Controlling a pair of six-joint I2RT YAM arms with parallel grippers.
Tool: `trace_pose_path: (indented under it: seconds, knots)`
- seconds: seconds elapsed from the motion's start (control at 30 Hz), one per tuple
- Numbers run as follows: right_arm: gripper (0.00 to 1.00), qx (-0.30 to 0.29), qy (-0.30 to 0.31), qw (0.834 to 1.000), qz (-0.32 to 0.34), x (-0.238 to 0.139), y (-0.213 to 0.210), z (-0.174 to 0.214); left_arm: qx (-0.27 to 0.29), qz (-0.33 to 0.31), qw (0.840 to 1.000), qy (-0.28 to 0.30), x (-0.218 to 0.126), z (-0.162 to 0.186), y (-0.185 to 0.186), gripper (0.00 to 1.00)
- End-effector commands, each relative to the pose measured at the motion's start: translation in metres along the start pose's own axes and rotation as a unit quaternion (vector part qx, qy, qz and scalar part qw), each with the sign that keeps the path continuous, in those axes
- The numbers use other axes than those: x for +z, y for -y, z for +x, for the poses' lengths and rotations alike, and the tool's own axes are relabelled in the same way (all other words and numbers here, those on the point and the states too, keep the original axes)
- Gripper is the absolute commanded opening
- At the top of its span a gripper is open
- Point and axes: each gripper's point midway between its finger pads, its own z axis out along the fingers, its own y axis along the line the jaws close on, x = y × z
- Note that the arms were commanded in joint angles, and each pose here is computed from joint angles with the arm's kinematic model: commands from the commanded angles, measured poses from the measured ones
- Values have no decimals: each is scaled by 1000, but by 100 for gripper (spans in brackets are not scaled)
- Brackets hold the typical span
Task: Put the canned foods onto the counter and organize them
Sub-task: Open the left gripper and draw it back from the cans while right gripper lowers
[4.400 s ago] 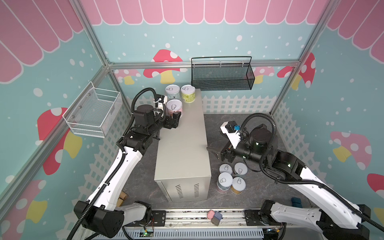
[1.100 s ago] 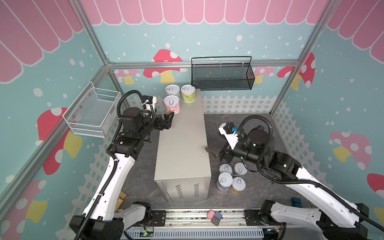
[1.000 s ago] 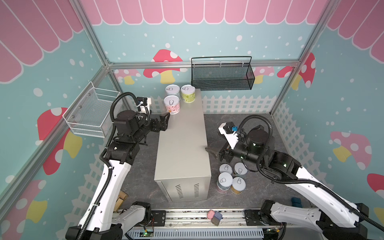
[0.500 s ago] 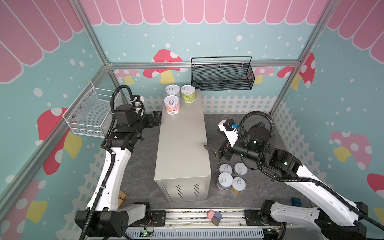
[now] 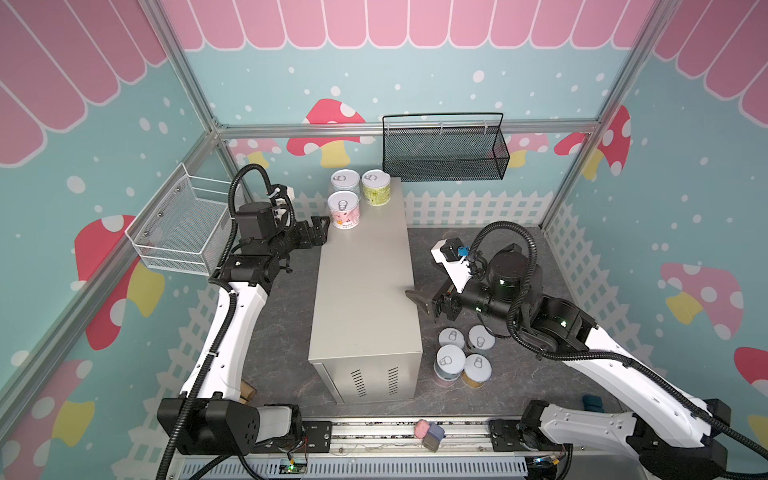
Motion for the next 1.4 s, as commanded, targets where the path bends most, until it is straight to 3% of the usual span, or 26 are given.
trace_pose_path:
  seconds: [0.0, 0.57, 0.73, 0.9, 1.07, 1.23, 1.37]
  knots:
    - [96, -1, 11, 1000, -4, -4, -2, -8, -6, 14, 1000, 9, 2, -8, 3, 99]
    - [96, 4, 11, 1000, 2, -10, -1, -2, -13, 20, 1000, 4, 10, -6, 1, 99]
    - [97, 32, -16, 996, 77, -12, 25, 6, -19, -26, 999, 28, -8, -12, -11, 99]
    - [100, 92, -77, 965, 233, -36, 75, 29, -27, -80, 996, 36, -51, -9, -17, 99]
    - [99, 133, -146, 932, 305, -61, 104, 67, -29, -46, 998, 38, -86, 3, 4, 99]
    - [99, 154, -230, 911, 306, -68, 106, 124, -14, 1, 999, 37, -107, 18, 26, 99]
    - [99, 164, -303, 907, 241, -65, 80, 176, 21, 73, 997, 32, -110, 30, 56, 99]
